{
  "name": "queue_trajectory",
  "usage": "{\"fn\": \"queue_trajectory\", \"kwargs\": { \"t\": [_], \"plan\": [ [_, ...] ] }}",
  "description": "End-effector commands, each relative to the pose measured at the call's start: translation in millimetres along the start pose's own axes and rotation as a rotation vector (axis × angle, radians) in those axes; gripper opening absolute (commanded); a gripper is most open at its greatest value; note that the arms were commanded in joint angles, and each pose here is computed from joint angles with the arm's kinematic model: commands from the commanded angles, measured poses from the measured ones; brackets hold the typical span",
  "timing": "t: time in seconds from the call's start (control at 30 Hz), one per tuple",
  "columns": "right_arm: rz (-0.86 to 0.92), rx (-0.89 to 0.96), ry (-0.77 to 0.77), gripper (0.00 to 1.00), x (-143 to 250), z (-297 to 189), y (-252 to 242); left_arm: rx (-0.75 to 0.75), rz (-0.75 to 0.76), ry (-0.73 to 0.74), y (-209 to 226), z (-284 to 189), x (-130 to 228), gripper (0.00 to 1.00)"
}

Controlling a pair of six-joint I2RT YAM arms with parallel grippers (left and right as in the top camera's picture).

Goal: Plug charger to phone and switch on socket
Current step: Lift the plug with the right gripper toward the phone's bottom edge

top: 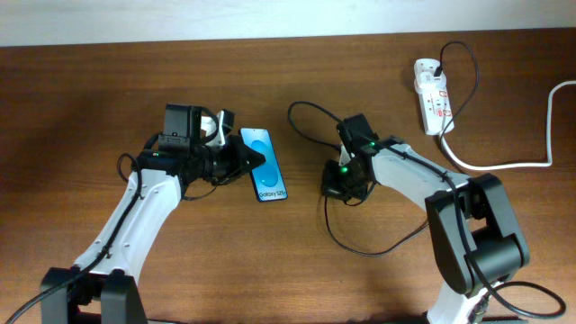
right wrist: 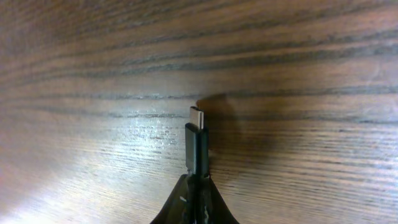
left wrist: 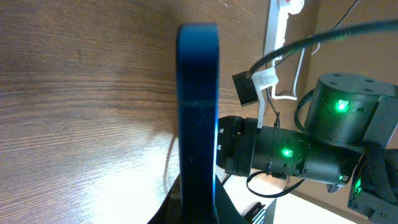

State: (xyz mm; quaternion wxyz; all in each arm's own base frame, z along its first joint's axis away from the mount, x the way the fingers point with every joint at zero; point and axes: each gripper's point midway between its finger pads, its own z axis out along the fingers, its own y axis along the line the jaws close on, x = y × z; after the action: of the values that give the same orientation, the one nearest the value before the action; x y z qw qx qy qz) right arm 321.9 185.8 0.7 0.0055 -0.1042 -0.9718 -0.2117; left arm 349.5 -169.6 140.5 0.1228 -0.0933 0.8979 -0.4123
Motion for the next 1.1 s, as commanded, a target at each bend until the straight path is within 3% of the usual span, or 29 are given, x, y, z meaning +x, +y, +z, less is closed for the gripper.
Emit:
{"fn": "queue_trajectory", "kwargs": {
  "t": [0.0, 0.37, 0.77, 1.07],
  "plan": [
    [-0.199, -0.076, -0.031, 0.04, 7, -27, 21, 0.112, 0.092, 0.005, -23, -8, -5, 0.0],
    [-0.512, -0.403, 0.049, 0.04, 74, -109, 77, 0.462, 0.224, 0.023, -63, -53, -16, 0.0],
    [-0.719, -0.685, 0.201, 0.04, 146, -143, 117, 0.419, 0.18, -0.007, -56, -51, -25, 0.0],
    [-0.721, -0.77, 0.173, 0.04, 142, -149, 145, 0.389, 0.062, -0.068, -56, -51, -45, 0.0]
  ]
}}
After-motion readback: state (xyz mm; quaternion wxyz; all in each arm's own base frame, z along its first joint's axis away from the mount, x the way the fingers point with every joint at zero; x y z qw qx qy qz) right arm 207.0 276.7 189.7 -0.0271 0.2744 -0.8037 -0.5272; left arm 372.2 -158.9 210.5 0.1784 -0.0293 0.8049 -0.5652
